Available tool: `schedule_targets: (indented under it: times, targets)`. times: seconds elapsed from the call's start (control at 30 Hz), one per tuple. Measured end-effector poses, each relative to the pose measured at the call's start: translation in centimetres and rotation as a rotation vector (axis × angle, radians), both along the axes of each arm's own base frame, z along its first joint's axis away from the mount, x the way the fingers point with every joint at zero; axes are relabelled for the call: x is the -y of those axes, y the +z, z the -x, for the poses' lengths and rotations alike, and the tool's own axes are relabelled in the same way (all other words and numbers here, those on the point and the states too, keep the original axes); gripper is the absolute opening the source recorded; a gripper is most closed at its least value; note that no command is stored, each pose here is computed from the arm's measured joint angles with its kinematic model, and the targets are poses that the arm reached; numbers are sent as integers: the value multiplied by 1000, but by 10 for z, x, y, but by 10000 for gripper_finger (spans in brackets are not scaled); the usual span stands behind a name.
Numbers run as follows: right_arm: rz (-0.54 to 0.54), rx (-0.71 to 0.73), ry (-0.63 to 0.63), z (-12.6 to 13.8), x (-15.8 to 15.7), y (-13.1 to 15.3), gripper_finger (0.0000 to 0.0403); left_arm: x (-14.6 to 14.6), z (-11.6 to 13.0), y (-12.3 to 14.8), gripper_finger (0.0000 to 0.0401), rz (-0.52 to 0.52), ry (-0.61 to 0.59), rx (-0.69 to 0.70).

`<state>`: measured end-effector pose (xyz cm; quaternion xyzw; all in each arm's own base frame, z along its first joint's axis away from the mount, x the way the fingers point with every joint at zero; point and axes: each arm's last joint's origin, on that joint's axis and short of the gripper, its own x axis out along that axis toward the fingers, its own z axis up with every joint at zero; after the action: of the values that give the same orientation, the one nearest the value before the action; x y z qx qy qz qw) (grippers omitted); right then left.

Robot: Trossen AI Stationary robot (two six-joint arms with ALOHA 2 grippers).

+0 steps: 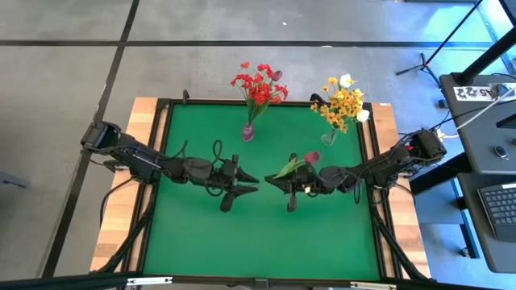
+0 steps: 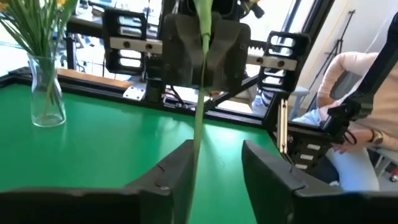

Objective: Sort flowers into vase by color
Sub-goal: Put the red flower into the pink transparent vase

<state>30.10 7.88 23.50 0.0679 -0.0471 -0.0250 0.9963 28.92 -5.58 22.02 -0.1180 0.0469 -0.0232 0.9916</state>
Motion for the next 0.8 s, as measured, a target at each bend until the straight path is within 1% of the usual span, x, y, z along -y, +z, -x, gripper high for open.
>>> schedule_targets:
  times: [0.13, 0.2, 0.33, 0.47, 0.67, 0.8]
  targets:
    - [4, -25, -14, 0, 0, -2, 7, 1, -7, 9, 148, -23, -1, -47]
    - [1, -23, -32, 0, 1, -2, 5, 1, -13, 17, 154, -38, 3, -95]
    - [-1, -17, -33, 0, 1, -2, 5, 0, -27, 34, 157, -56, 14, -186]
    - [-7, -21, -37, 0, 1, -2, 4, 0, -37, 44, 157, -71, 16, -223]
    - [-21, -24, -33, 0, 1, -2, 4, 1, -41, 49, 157, -75, 18, -246]
    - [-32, -43, -39, 0, 1, -4, 3, 0, -41, 47, 156, -87, 56, -261]
